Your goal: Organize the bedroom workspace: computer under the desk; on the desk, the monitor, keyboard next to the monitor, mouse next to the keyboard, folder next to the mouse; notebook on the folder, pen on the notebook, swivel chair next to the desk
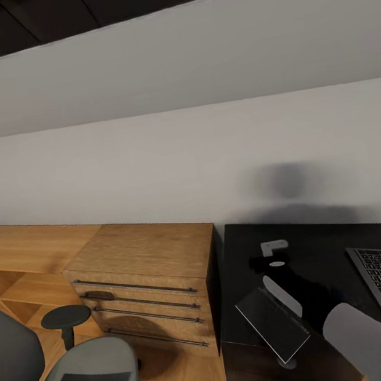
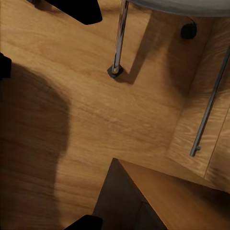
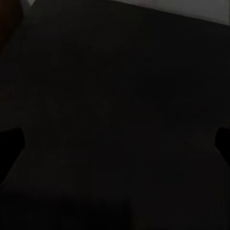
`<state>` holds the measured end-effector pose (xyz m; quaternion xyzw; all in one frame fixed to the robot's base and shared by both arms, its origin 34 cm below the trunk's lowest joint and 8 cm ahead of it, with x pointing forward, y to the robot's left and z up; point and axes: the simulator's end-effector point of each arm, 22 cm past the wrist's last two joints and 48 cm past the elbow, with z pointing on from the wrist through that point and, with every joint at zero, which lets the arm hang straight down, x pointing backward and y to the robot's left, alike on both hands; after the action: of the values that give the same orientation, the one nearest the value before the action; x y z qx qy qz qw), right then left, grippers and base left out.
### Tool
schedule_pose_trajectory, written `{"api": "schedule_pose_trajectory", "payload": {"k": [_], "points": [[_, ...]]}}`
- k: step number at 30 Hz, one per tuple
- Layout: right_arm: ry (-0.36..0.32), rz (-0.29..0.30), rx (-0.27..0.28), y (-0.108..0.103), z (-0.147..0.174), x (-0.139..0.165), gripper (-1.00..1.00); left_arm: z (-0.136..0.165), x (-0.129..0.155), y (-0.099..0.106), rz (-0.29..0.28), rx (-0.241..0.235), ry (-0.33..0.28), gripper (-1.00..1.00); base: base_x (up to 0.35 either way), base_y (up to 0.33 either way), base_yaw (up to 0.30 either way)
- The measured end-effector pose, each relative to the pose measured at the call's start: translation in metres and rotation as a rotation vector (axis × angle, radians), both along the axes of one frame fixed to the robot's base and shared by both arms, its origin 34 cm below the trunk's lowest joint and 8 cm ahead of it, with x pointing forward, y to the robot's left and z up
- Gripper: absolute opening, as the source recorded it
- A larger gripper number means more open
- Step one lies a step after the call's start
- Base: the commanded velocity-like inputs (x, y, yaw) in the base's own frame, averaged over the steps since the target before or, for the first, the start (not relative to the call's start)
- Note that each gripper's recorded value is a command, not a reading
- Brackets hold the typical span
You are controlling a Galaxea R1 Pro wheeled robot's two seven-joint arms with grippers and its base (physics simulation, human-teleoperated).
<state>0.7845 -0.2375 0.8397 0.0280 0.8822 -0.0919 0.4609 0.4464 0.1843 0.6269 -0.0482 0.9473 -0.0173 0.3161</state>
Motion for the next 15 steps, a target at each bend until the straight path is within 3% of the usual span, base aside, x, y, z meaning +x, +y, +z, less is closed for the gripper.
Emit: {"api": "schedule_pose_trajectory", "payload": {"k": [6,15], "points": [[0.073,0.03,0.045,-0.006,-0.031,0.008,1.0,0.001,0.001,0.0,0.002,-0.001,-0.008,1.0,0.0,0.0,0.0],[0.107,0.074,0.085,0.028,-0.049,0.004,1.0,0.006,0.006,-0.003,0.002,-0.009,-0.042,1.0,0.0,0.0,0.0]]}}
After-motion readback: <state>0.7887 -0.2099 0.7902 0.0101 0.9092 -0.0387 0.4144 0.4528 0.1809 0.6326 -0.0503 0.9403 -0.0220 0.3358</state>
